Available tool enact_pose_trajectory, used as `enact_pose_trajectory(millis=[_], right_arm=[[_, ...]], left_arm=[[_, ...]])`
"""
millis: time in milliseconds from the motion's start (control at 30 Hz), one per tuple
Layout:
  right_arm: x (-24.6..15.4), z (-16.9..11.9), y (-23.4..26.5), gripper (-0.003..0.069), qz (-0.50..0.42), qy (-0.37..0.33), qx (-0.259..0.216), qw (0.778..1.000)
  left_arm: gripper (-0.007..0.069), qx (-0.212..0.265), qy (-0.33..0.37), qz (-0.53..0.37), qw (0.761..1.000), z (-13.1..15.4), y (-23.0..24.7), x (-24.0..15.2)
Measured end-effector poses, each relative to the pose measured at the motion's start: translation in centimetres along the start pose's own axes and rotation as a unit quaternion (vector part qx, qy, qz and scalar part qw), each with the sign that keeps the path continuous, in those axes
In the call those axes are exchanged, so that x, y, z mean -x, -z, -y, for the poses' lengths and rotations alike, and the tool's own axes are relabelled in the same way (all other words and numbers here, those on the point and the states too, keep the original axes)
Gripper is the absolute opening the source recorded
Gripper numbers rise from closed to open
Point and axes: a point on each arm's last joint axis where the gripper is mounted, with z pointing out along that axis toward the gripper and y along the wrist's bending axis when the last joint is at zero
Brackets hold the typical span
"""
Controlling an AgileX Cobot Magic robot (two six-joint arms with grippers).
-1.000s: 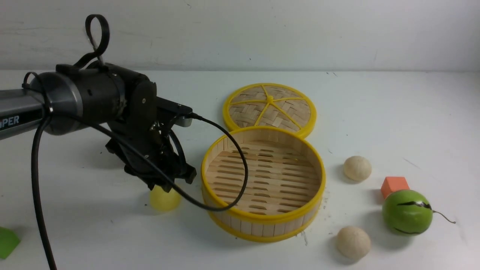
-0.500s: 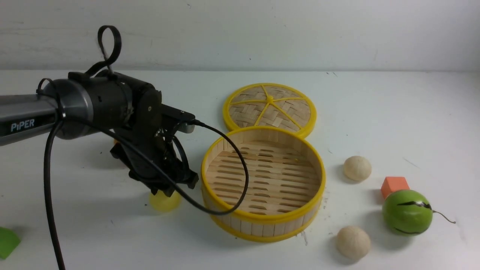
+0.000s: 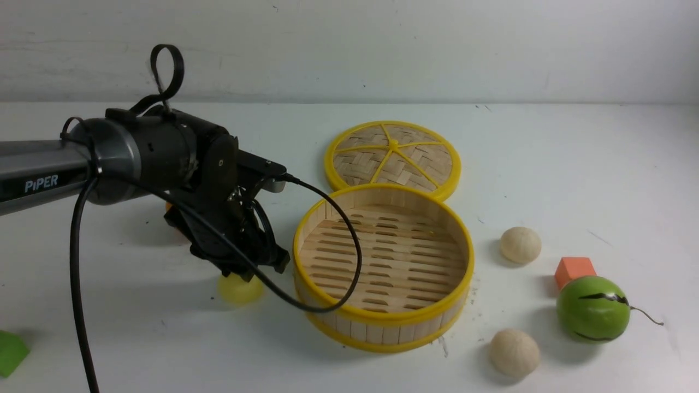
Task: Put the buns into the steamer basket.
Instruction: Use the left arm to grab a steamed stuffed bun, then use the left arm to put the steamed stuffed bun into the steamer
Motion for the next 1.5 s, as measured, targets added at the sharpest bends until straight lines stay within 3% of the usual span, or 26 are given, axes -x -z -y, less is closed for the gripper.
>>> enact_pose_trajectory(millis=[733, 833, 1100, 1367, 1500], right_arm=[[0.0, 0.0, 0.0, 0.0239, 0.000, 0.000, 0.000, 1.000], [0.0, 0.0, 0.0, 0.0239, 0.000, 0.000, 0.000, 1.000], [0.0, 0.0, 0.0, 0.0239, 0.000, 0.000, 0.000, 1.000], [0.0, 0.0, 0.0, 0.0239, 0.000, 0.000, 0.000, 1.000], [0.0, 0.0, 0.0, 0.0239, 0.000, 0.000, 0.000, 1.000]], left_arm=[[0.0214, 0.001, -0.002, -0.013, 1.000, 0.0, -0.6, -0.1], [0.0195, 0.001, -0.001, -0.016, 1.000, 0.0, -0.6, -0.2], [-0.0008, 0.007, -0.005, -0.032, 0.999, -0.1, -0.5, -0.3], [-0.0013, 0.023, -0.005, -0.061, 0.998, -0.7, 2.3, 1.1], [-0.0013, 0.016, 0.007, -0.040, 0.999, -0.7, 6.5, 2.7]])
